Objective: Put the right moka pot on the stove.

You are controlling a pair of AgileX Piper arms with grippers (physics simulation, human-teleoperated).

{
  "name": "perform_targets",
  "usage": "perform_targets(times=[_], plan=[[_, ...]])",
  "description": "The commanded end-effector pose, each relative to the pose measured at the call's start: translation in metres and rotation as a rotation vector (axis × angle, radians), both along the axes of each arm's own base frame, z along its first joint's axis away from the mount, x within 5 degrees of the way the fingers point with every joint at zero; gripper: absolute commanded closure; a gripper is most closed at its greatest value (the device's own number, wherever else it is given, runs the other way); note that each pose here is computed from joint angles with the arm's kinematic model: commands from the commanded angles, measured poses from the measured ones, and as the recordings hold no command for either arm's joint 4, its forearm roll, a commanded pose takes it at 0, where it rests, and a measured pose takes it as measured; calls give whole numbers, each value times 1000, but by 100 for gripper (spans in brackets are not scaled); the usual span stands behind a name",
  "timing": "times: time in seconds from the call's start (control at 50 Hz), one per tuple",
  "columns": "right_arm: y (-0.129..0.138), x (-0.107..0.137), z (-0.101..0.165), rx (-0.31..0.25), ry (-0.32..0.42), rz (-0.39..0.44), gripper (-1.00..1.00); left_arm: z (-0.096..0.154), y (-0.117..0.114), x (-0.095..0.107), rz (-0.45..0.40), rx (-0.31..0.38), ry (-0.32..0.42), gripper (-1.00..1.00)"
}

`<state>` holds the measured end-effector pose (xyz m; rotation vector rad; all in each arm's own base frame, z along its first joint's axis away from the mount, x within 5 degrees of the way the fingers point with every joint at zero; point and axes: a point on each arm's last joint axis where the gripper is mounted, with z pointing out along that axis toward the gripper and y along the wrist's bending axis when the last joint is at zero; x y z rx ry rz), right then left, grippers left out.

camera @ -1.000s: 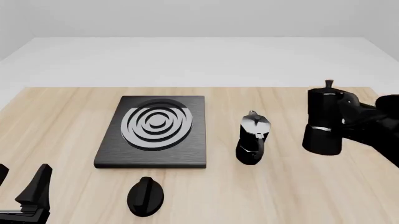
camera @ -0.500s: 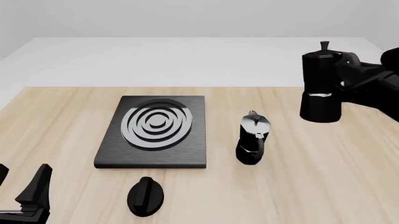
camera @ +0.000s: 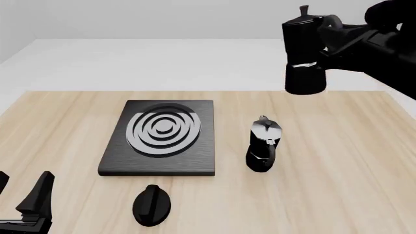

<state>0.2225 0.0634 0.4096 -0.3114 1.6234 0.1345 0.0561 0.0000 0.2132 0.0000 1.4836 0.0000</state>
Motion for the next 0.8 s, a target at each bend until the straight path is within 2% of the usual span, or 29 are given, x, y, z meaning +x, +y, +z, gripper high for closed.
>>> perform_targets(times=[0.02,0.38,0.52,0.6,0.8], plan=[[22,10,26,22,-88,76,100,0,0,0,0,0,0,-100],[51,32,32,49,-139,145,100,0,0,0,0,0,0,-100],[69,34,38,67,-170,199,100,0,0,0,0,0,0,-100],[78,42,35,52,-170,213,100,0,0,0,0,0,0,-100],[94,49,38,64,-181,245,100,0,0,0,0,0,0,-100]])
